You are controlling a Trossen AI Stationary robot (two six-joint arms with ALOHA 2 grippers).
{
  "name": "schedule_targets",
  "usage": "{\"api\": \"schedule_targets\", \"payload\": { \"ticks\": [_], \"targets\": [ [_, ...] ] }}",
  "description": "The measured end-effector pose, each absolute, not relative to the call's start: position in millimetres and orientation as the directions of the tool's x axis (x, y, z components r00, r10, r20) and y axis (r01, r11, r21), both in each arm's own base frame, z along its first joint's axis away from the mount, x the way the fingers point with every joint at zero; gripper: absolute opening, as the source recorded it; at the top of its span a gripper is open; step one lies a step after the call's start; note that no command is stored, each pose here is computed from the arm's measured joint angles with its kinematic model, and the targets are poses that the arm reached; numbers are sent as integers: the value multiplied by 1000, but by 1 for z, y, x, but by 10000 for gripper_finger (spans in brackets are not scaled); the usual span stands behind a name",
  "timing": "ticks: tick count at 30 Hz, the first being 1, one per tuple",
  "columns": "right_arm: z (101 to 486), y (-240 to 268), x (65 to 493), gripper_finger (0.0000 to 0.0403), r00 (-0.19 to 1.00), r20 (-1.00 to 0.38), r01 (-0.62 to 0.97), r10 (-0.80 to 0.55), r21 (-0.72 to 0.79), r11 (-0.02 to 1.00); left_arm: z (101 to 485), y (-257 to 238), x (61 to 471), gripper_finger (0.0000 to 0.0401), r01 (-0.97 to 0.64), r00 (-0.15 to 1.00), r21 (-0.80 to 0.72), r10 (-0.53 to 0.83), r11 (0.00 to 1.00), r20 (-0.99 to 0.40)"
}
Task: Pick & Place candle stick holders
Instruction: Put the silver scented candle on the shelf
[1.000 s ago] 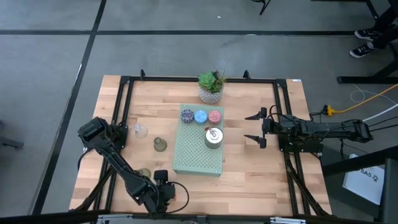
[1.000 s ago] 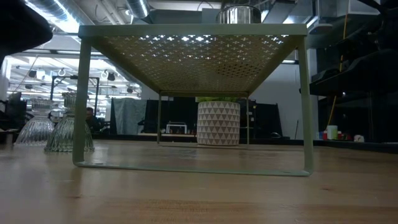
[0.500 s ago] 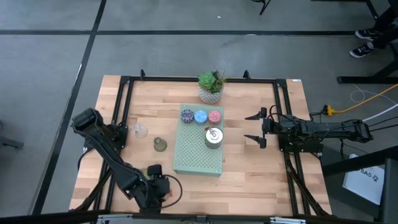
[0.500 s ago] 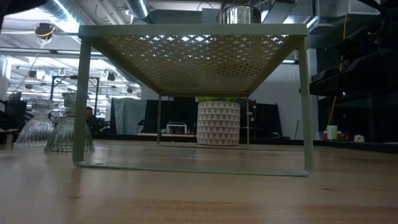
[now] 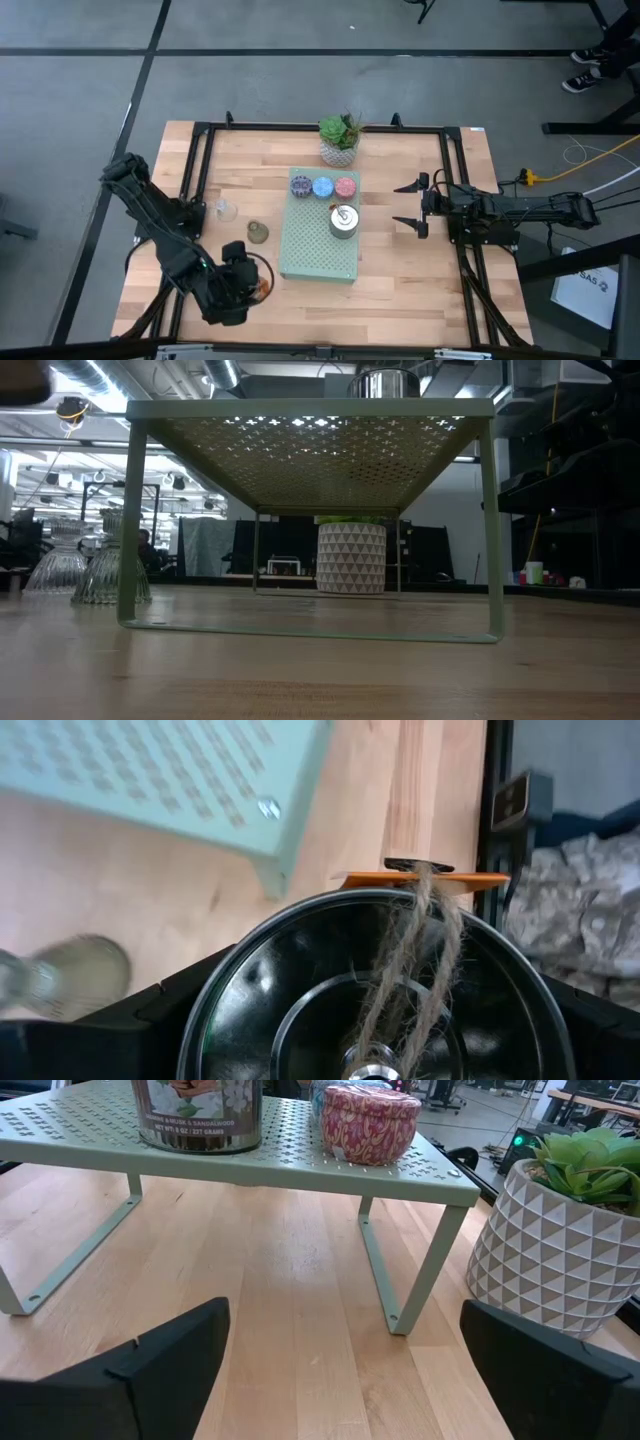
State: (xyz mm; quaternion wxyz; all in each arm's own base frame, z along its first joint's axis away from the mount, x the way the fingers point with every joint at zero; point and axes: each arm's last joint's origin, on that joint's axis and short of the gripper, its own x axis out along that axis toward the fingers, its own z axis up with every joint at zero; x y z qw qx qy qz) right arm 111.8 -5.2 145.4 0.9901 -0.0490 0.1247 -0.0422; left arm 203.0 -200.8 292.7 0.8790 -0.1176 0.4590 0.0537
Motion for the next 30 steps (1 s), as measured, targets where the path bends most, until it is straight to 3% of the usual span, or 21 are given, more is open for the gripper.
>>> {"api": "schedule_targets", "payload": {
  "ticks": [7, 16, 30],
  "targets": [
    [145, -5, 112, 399, 965, -243, 71, -96, -108, 992, 315, -171, 203, 348, -234, 625, -170, 14, 957, -780],
    [145, -5, 112, 399, 965, -243, 71, -96, -108, 992, 327, -135, 216, 348, -224, 613, -173, 0, 959, -790],
    [145, -5, 112, 399, 965, -243, 72, -96, -108, 992, 331, -71, 242, 348, -143, 599, -68, 32, 987, -800]
  ]
}}
